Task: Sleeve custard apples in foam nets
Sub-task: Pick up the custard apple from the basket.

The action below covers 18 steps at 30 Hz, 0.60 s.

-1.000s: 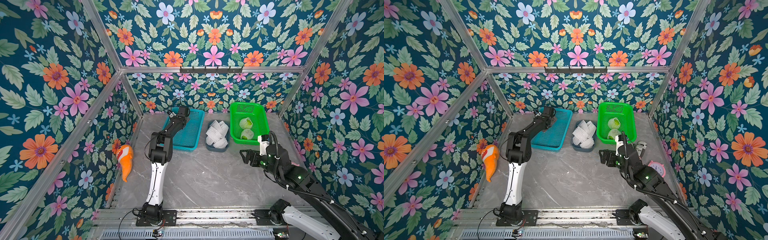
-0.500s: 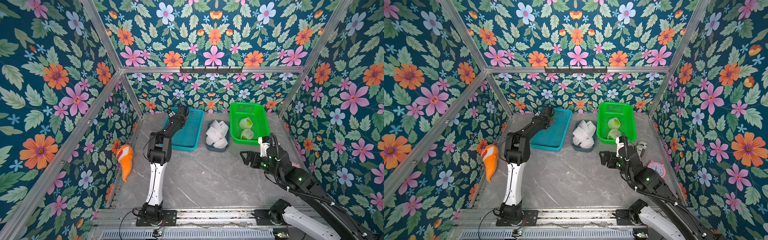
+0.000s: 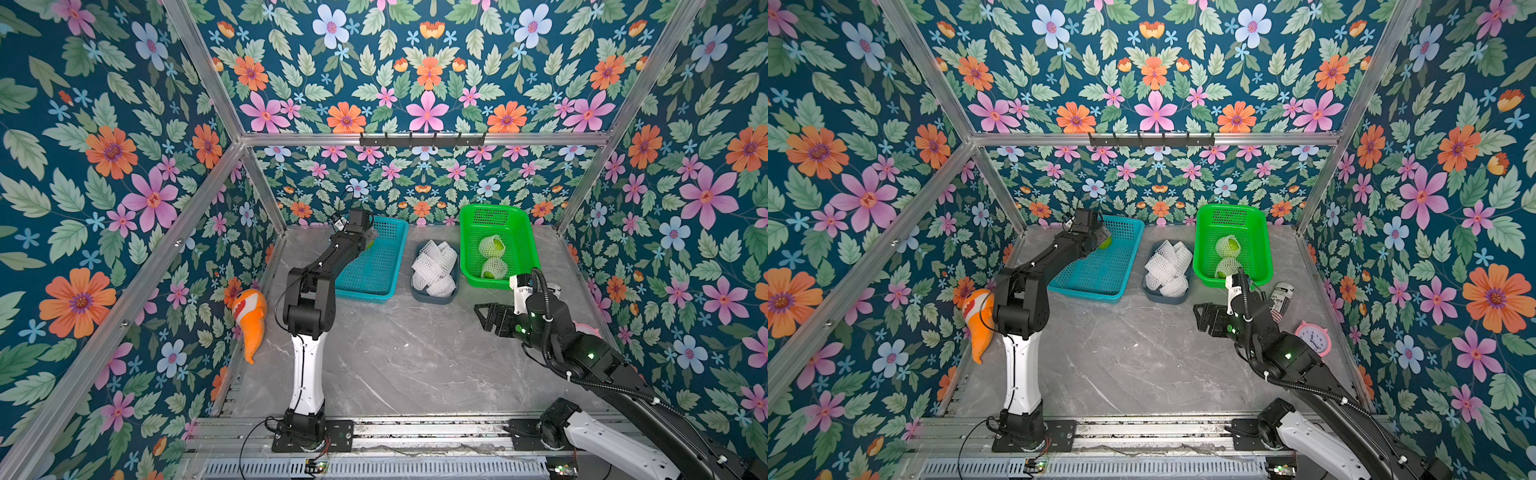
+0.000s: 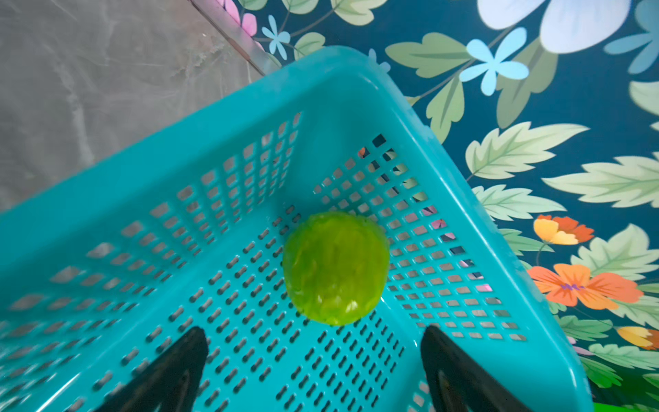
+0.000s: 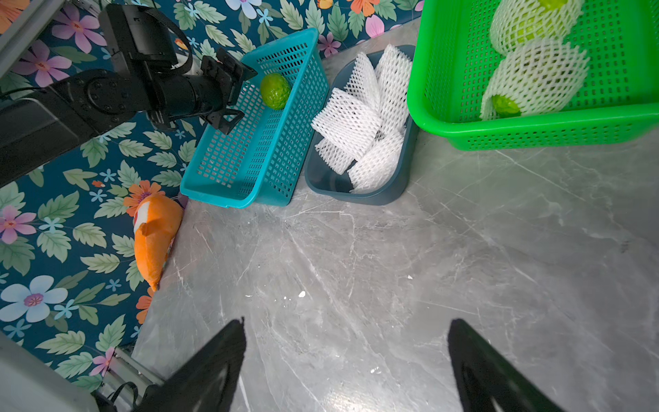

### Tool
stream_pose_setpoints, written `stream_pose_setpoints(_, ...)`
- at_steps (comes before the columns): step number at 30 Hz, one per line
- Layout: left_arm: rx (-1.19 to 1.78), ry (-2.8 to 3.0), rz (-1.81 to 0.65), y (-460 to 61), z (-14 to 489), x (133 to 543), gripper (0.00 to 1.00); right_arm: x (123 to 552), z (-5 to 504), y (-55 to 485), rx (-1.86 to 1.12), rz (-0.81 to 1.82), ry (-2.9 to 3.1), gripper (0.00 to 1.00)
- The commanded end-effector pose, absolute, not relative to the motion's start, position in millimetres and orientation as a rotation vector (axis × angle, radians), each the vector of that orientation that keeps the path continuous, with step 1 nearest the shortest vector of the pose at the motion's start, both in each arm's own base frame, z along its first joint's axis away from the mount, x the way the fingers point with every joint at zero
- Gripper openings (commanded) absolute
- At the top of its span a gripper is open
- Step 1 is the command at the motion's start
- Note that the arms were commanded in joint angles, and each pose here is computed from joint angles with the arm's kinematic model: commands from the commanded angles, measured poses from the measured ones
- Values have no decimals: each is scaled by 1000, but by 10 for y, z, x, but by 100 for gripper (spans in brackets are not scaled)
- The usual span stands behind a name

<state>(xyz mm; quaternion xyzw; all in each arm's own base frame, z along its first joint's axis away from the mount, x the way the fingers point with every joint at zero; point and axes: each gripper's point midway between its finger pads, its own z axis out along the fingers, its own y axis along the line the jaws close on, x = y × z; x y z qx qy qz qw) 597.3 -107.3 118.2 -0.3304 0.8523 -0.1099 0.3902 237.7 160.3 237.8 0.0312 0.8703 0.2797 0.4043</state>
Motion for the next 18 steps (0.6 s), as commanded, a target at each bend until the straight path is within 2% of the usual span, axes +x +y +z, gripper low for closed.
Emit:
stream_pose_setpoints(1, -806, 2222, -304, -1123, 1065, 5995, 98, 2366, 2411, 1588, 93, 718, 2177, 89)
stream_pose_setpoints(18, -722, 2226, -310, -1209, 973, 6345, 99, 2344, 2416, 1526, 86, 688, 2165, 89)
